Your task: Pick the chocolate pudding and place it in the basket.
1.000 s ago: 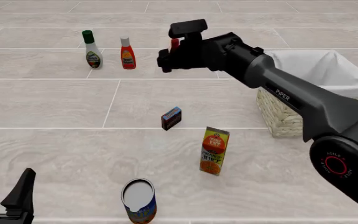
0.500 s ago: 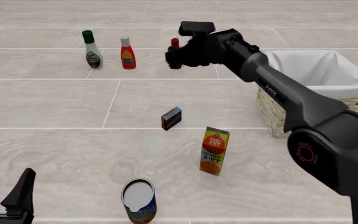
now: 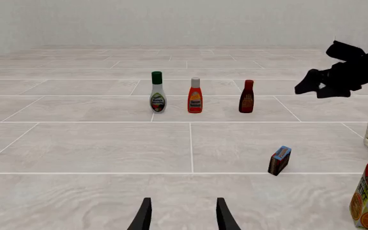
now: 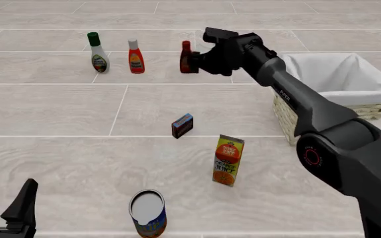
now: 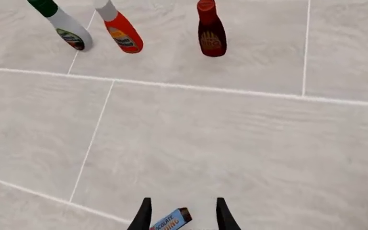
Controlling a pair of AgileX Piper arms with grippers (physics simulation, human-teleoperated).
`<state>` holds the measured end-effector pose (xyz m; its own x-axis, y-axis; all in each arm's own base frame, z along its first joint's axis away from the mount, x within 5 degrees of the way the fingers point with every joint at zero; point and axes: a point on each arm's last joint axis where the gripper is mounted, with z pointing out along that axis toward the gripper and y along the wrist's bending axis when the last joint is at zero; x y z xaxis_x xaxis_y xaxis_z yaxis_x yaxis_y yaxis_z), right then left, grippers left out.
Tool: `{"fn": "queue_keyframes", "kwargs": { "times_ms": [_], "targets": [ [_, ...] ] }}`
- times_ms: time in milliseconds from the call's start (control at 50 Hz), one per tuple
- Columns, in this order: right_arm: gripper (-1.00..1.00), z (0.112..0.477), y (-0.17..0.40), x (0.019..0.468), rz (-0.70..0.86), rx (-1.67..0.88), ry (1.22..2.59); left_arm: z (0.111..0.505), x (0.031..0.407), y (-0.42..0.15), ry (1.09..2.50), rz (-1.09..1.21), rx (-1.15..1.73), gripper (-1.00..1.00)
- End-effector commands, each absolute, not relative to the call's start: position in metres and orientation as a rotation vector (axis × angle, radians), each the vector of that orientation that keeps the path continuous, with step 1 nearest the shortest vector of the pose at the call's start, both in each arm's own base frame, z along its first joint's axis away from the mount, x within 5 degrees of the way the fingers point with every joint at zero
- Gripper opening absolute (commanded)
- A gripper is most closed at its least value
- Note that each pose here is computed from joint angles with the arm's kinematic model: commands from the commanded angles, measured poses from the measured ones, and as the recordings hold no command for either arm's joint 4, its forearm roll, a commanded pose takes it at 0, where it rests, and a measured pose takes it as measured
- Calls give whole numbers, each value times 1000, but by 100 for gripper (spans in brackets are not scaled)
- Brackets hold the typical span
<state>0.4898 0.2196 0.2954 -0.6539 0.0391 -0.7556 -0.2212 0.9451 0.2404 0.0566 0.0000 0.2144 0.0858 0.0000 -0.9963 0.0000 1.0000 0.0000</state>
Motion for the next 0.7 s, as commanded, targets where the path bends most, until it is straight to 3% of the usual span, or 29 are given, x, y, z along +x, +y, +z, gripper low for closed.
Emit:
{"fn": "queue_keyframes", "kwargs": {
  "times_ms": [20,700],
  "targets": [
    [100,283,209,502,389,-49,2305,214,57,0,1485,0,0,100],
    [100,254,227,502,440,59,2379,214,57,0,1485,0,0,100]
  ]
}}
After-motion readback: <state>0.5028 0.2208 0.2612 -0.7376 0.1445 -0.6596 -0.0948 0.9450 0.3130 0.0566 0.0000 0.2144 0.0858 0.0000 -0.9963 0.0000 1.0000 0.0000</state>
